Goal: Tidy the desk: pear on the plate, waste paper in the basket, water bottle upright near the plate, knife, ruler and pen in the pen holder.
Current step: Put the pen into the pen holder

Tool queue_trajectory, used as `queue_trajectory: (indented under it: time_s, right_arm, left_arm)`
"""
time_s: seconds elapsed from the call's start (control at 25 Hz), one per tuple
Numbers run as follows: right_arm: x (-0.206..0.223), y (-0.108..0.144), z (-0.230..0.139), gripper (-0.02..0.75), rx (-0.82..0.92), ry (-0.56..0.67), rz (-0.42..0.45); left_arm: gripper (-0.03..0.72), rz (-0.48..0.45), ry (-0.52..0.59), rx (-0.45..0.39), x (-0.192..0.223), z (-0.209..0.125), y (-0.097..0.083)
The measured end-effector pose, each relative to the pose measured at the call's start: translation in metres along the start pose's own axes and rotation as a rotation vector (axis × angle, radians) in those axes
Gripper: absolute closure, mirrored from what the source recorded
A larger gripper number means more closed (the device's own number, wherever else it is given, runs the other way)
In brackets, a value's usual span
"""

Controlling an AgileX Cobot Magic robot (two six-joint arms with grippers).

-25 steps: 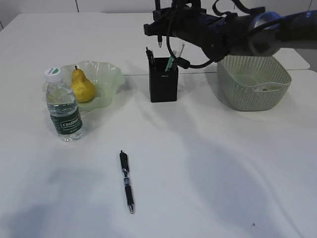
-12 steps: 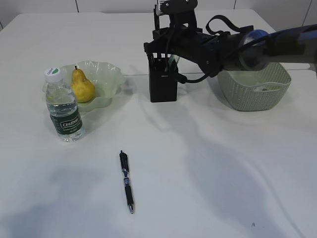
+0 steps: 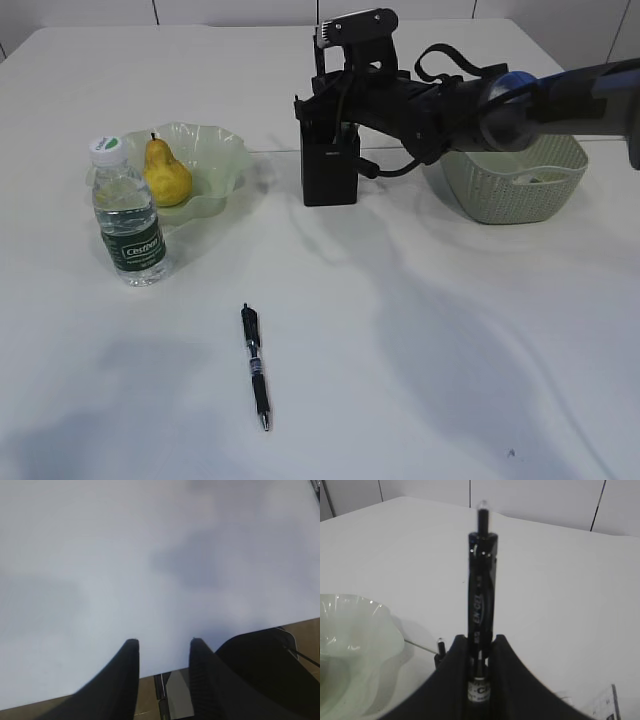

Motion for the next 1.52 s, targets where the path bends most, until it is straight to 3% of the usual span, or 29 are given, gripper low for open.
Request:
queue_trajectory:
  time_s: [0.28,0.48,0.68,0.92,1.28,1.52]
  right_arm:
    - [0.000,0.000,-0.007,0.613,-0.003,0.036,0.002]
    - [0.000,0.000,-0.010,0.547,-0.003,0.053,0.003]
    - [-0.002,0.001,-0.025,0.439,0.031,0.139,0.001]
    - [-0.006,0.001,-0.040,0.409,0.043,0.233,0.004]
    - [-0.040,-0.024,0.033,0.406,0.090,0.304,-0.031]
    - [-0.072,-0.016,0.053,0.406,0.254,0.466,0.026]
  left_arm:
    - [0.449,-0.018,-0.001,-0.008,0.000,0.000,-0.003]
    - [0.449,-0.021,-0.001,-0.010,0.000,0.000,-0.004]
    - [0.449,-0.021,-0.001,-0.010,0.000,0.000,-0.004]
    - [0.449,-0.021,0.001,-0.010,0.000,0.000,-0.004]
    - [0.449,-0.023,0.003,-0.011,0.000,0.000,-0.004]
    - [0.449,-0.025,0.003,-0.011,0.000,0.000,-0.004]
Point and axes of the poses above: a point on each arm's last joint axis where the gripper is mounted, x pointing out along that axis toward the gripper, y along the wrist's bending axis when the last joint is at zero, z = x × y, the point moved 9 cm from there along x, pointing out along that axis toward the gripper, and after that the axes turned 10 degrees about -x, right-handed, at the moved point
